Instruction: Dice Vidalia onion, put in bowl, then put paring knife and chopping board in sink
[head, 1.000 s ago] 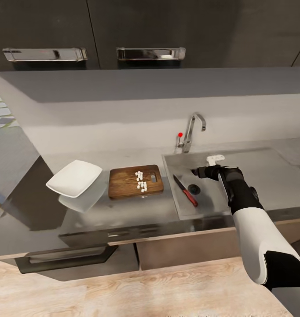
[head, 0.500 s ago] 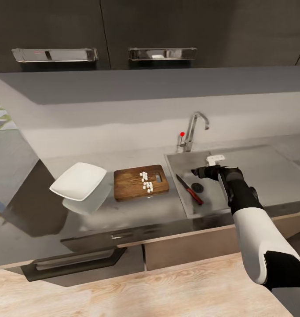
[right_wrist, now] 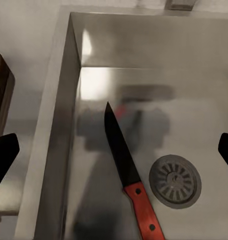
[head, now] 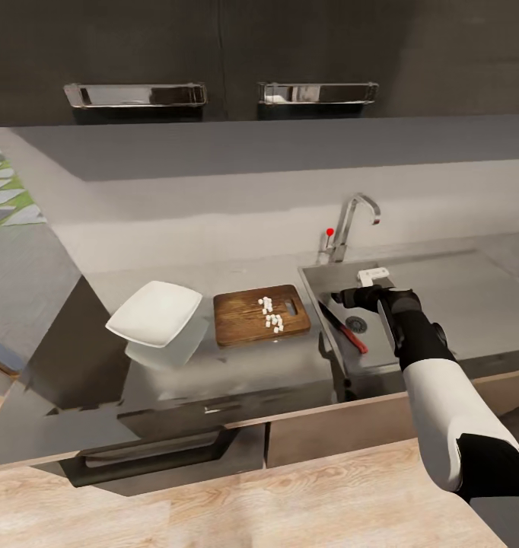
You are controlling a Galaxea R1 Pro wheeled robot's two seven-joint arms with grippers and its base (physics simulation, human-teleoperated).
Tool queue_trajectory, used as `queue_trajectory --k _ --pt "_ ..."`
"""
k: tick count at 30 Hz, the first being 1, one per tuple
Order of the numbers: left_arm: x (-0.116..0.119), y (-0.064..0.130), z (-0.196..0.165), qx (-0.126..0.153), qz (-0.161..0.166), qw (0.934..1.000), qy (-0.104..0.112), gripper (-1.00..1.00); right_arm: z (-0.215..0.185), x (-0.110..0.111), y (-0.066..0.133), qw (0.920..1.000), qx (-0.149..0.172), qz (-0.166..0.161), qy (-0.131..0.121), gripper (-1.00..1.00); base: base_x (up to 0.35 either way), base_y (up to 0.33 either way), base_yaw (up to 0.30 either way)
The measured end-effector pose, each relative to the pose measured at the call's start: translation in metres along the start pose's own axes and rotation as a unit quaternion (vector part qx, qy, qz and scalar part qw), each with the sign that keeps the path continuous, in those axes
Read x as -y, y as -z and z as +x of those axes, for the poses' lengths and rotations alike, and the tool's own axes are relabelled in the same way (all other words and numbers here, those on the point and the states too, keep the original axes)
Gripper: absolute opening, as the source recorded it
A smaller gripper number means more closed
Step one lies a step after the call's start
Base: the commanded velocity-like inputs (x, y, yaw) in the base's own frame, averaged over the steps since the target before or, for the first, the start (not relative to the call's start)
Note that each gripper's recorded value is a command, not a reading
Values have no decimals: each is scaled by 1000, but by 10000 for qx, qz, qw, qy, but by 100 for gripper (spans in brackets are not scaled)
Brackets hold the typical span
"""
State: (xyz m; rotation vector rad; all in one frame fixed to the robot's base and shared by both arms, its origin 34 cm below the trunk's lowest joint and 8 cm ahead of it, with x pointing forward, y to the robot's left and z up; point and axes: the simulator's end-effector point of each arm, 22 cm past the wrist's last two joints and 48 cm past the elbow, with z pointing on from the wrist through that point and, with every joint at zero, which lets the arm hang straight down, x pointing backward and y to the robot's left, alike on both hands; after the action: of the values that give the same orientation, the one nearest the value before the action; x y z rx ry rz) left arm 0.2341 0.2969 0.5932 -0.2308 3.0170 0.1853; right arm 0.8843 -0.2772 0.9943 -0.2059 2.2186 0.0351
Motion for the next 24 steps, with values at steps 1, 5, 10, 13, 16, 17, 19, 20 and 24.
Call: queue_trajectory --k 1,5,10,13,16,17,19,20,24 --pt "0 0 0 0 -2 10000 0 100 0 0 0 10000 0 0 -1 100 0 5 0" --pt "0 0 0 1 -3 10000 1 100 0 0 0 10000 0 1 4 100 0 112 0" --pt "0 0 0 1 -1 10000 1 100 0 -1 0 10000 1 -8 6 100 0 274 0" --pt "0 0 0 1 0 10000 1 100 0 -1 0 10000 0 -9 6 100 0 272 0" --pt "0 0 0 0 -3 10000 0 100 0 -1 0 10000 3 -9 5 100 0 109 0" --pt "0 0 0 0 -3 10000 0 100 -1 -1 0 10000 3 -9 5 100 0 37 0" --pt "0 0 0 0 -3 10000 0 100 0 -1 0 10000 2 -8 6 100 0 21 0" --pt "-1 0 0 0 -3 10000 0 100 0 -1 0 10000 2 -8 5 100 0 12 0" --pt "-1 0 0 -1 -6 10000 0 100 0 -1 0 10000 1 -9 4 100 0 5 0"
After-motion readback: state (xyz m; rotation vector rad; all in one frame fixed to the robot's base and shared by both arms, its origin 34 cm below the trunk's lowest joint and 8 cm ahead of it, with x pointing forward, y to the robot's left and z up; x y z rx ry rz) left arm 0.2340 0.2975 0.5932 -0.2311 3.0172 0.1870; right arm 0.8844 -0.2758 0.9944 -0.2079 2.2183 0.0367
